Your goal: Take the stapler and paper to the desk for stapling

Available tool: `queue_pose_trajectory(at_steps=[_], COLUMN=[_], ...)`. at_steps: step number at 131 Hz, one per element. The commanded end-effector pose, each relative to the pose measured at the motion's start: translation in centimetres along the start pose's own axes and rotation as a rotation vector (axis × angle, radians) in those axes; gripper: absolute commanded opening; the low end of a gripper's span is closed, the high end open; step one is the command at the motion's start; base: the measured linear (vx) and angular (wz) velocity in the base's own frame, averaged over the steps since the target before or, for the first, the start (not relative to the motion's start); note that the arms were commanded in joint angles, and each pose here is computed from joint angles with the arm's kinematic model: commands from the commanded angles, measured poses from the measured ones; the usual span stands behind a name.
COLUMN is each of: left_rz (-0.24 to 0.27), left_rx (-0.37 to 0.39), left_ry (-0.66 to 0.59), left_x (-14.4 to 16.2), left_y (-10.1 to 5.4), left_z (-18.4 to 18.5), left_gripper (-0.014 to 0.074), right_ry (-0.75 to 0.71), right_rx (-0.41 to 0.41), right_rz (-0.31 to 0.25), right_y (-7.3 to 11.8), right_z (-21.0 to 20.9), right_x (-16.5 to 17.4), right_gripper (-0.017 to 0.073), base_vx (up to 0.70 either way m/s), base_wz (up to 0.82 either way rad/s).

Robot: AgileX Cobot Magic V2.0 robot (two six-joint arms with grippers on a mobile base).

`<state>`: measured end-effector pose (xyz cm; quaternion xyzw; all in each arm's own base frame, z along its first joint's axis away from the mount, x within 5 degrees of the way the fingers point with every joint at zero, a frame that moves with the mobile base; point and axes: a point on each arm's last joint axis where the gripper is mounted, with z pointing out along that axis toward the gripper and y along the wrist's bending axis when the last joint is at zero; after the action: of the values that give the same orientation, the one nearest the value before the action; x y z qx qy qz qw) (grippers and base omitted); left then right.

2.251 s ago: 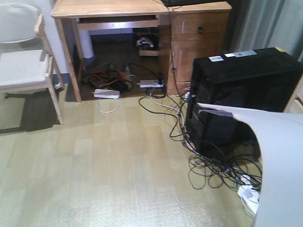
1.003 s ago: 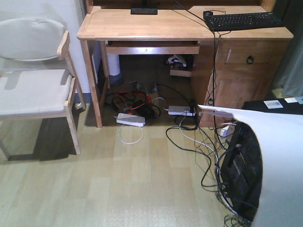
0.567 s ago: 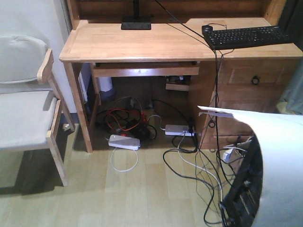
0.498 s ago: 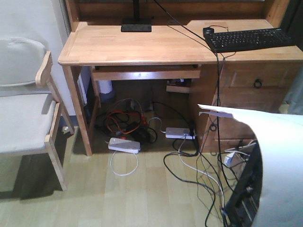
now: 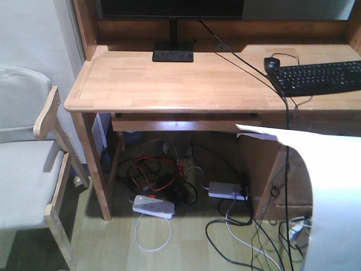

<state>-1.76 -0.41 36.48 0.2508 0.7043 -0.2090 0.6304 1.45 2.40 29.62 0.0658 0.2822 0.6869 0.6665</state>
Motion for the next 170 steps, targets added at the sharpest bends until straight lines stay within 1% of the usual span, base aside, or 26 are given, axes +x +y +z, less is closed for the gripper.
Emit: queue_pose_trajectory(at_steps=[1, 101, 170], left_rz=[-0.009, -0.009, -0.009], left_rx=[-0.008, -0.008, -0.008], left_ry=[-0.121, -0.120, -0.120], left_x=[-1.74, -1.73, -1.73], left_y=[0.11, 0.10, 0.10], left_z=[-0.11, -0.11, -0.11], left_gripper=[-0.0006, -0.0006, -0.0006], right_ry=[-0.017, -0.017, -0.017], right_rx=[-0.040, -0.040, -0.040], right_rz=[-0.007, -0.007, -0.007], right_y=[0.61, 0.61, 0.61], right_z=[0.55, 0.55, 0.55], right_x=[-0.31, -0.31, -0.31], right_gripper=[-0.0006, -0.0006, -0.0006], base_vx=[0.43, 0.40, 0.32], base_wz=[0.07, 0.01, -0.01])
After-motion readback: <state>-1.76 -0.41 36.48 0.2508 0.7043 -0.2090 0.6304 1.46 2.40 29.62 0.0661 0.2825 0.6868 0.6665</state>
